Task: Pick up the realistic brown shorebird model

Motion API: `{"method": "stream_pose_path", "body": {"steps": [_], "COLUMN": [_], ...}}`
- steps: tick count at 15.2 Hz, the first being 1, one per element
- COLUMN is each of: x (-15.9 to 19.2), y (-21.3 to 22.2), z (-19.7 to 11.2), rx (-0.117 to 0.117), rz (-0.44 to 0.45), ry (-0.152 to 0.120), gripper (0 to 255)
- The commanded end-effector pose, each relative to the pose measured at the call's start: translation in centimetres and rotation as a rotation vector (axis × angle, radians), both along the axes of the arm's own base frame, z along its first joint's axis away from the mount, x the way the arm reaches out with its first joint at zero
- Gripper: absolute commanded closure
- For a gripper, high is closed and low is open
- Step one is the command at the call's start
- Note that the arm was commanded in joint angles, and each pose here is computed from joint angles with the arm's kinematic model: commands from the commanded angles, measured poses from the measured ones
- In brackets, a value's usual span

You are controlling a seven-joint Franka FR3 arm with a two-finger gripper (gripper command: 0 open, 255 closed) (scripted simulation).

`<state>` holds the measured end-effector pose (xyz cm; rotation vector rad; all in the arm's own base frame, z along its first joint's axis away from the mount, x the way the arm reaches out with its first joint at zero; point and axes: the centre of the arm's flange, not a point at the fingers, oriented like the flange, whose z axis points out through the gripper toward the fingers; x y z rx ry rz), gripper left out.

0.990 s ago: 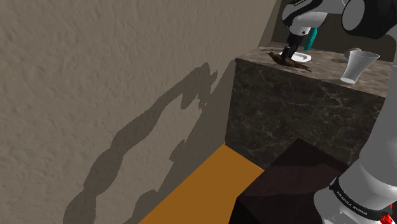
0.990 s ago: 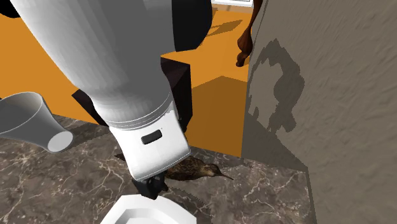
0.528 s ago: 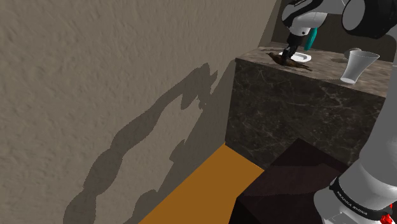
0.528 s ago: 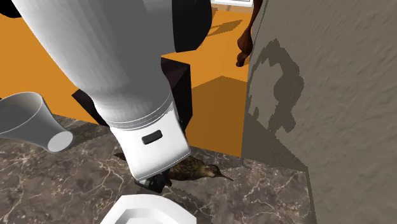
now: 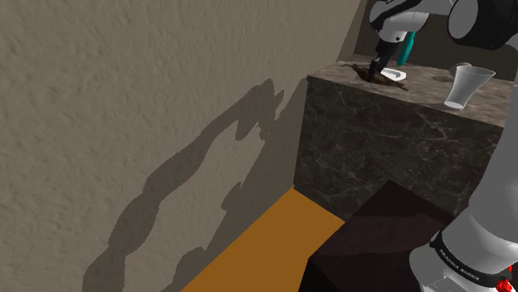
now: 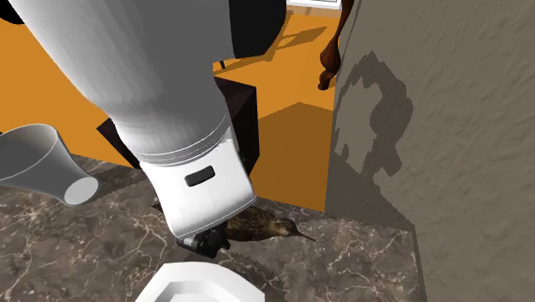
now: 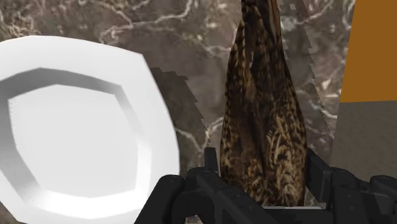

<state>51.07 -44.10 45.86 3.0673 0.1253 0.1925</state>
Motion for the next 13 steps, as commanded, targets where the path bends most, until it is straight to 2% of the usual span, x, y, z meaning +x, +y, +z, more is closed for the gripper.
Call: {"method": "stream_pose_path", "body": {"steps": [1, 11, 13], "x": [0.0, 0.0, 0.0], "y": [0.0, 0.0, 0.0], "z": [1.1, 6.4, 6.5], "rx": [0.0, 0.0, 0.0], "rz": [0.0, 0.0, 0.0], "ry": [0.0, 0.0, 0.0], "gripper": [255, 255, 255]}}
